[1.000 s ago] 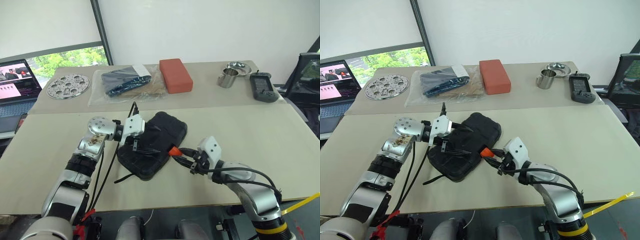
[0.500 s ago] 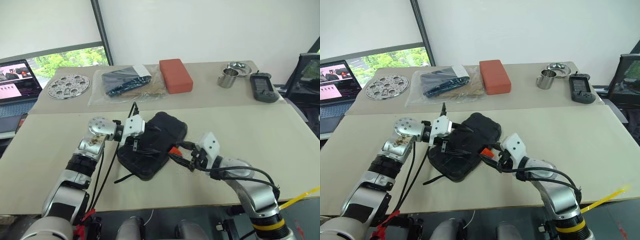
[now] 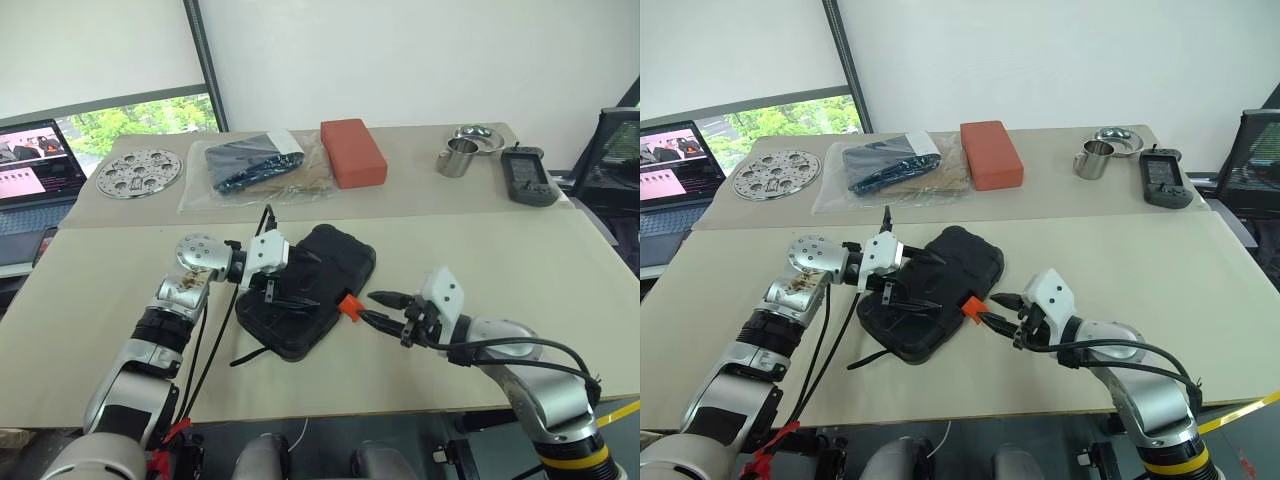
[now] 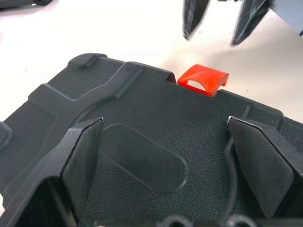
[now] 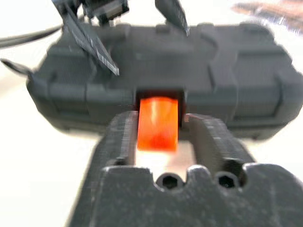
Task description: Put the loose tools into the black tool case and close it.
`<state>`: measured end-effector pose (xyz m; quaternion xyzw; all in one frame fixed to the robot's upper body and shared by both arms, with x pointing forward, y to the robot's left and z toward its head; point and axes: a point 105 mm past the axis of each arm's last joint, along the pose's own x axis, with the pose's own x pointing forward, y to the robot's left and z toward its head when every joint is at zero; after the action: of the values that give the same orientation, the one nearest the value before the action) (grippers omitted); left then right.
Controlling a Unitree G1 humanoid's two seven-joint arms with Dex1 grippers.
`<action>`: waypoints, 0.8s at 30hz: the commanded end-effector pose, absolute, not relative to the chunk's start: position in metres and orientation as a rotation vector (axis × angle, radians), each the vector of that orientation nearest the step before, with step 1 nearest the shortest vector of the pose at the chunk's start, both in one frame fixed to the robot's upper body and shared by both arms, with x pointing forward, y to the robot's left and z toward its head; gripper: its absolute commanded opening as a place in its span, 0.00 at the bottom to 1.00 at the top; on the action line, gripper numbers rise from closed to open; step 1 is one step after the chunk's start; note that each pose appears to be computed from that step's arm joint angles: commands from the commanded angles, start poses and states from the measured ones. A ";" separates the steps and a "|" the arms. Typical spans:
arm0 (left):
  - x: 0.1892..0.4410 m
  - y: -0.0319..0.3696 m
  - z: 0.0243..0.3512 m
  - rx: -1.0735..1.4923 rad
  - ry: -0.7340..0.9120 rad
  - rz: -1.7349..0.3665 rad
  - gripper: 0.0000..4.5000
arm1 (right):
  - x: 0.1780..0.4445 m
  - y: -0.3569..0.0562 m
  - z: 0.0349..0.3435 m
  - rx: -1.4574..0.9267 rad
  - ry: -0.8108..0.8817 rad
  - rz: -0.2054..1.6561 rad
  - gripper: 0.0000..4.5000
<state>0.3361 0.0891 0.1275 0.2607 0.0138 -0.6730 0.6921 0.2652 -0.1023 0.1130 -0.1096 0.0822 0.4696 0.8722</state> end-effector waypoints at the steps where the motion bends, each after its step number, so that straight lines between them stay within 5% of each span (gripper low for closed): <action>1: 0.333 0.096 0.103 0.603 0.150 -1.505 1.00 | 0.266 -0.100 0.115 -0.252 0.154 0.986 0.10; 3: 0.333 0.097 0.103 0.604 0.151 -1.502 1.00 | 0.267 -0.100 0.113 -0.258 0.162 0.989 0.01; 24: 0.333 0.100 0.104 0.607 0.154 -1.492 1.00 | 0.286 -0.083 0.110 -0.275 0.138 0.999 0.01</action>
<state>0.3362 0.0916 0.1281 0.2641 0.0150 -0.6703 0.6933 0.2857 -0.0948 0.0934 -0.1275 0.1079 0.4599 0.8721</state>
